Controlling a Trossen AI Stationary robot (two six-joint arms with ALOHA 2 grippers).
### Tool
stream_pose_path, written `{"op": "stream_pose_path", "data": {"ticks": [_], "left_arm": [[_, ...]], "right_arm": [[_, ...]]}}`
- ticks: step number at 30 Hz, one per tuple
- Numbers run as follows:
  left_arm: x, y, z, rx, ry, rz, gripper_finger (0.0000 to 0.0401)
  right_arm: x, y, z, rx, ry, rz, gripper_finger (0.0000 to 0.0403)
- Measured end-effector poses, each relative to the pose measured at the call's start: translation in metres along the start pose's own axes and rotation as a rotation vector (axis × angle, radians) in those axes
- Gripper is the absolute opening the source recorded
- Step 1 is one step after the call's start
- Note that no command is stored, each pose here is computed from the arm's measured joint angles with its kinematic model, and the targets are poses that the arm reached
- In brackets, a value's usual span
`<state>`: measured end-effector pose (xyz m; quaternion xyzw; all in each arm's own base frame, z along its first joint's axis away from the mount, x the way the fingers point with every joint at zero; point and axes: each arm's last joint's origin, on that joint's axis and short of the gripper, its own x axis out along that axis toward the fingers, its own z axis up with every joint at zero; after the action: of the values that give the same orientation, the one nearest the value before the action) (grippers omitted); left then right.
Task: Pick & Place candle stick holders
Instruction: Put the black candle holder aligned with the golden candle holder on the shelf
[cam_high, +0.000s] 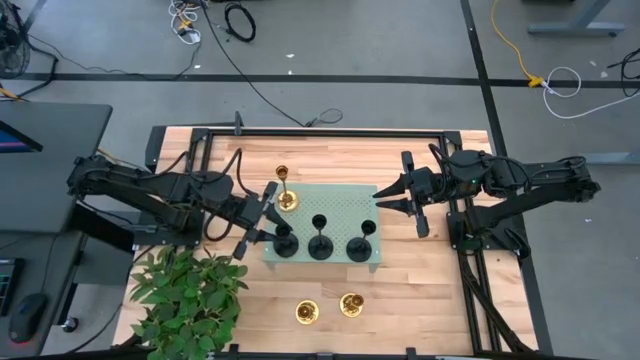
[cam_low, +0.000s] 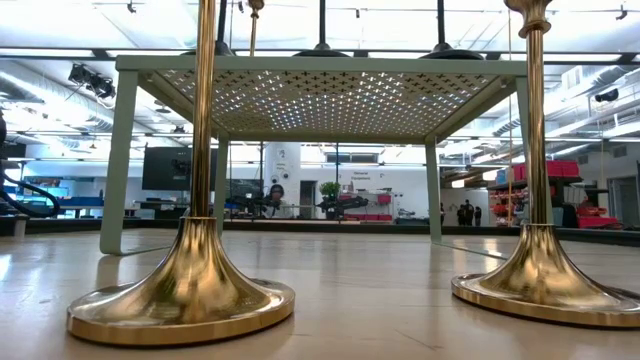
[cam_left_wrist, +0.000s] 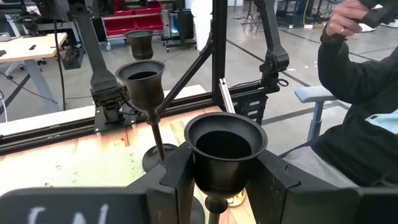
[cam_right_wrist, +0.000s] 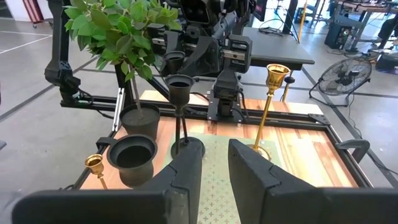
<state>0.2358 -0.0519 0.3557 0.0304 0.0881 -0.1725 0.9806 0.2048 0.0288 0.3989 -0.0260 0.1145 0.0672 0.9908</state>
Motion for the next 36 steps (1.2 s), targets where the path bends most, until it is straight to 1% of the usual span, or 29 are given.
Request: {"op": "stream_pose_path", "data": {"ticks": [4, 12, 20, 30, 33, 36], "left_arm": [[0.0002, -0.0001, -0.0024, -0.004, 0.025, -0.001, 0.0132], [-0.0002, -0.0002, -0.0032, -0.004, 0.034, -0.001, 0.0135], [-0.0004, 0.0027, -0.0041, 0.011, 0.048, 0.102, 0.0135], [-0.0008, 0.0026, -0.0047, 0.012, 0.055, 0.102, 0.0136], [-0.0015, 0.0025, -0.0046, 0.011, 0.057, 0.101, 0.0147], [-0.0047, 0.0021, -0.0028, 0.013, 0.046, 0.102, 0.0169]], "right_arm": [[0.0, 0.0, 0.0, 0.0, 0.0, 0.0, 0.0079], [0.0, 0.0, 0.0, 0.0, 0.0, 0.0, 0.0079], [0.0, 0.0, 0.0, 0.0, 0.0, 0.0, 0.0079], [0.0, 0.0, 0.0, 0.0, 0.0, 0.0, 0.0079], [0.0, 0.0, -0.0001, 0.0, 0.001, 0.0, 0.0079], [0.0, 0.0, -0.0002, 0.0, 0.002, 0.0, 0.0079]]}}
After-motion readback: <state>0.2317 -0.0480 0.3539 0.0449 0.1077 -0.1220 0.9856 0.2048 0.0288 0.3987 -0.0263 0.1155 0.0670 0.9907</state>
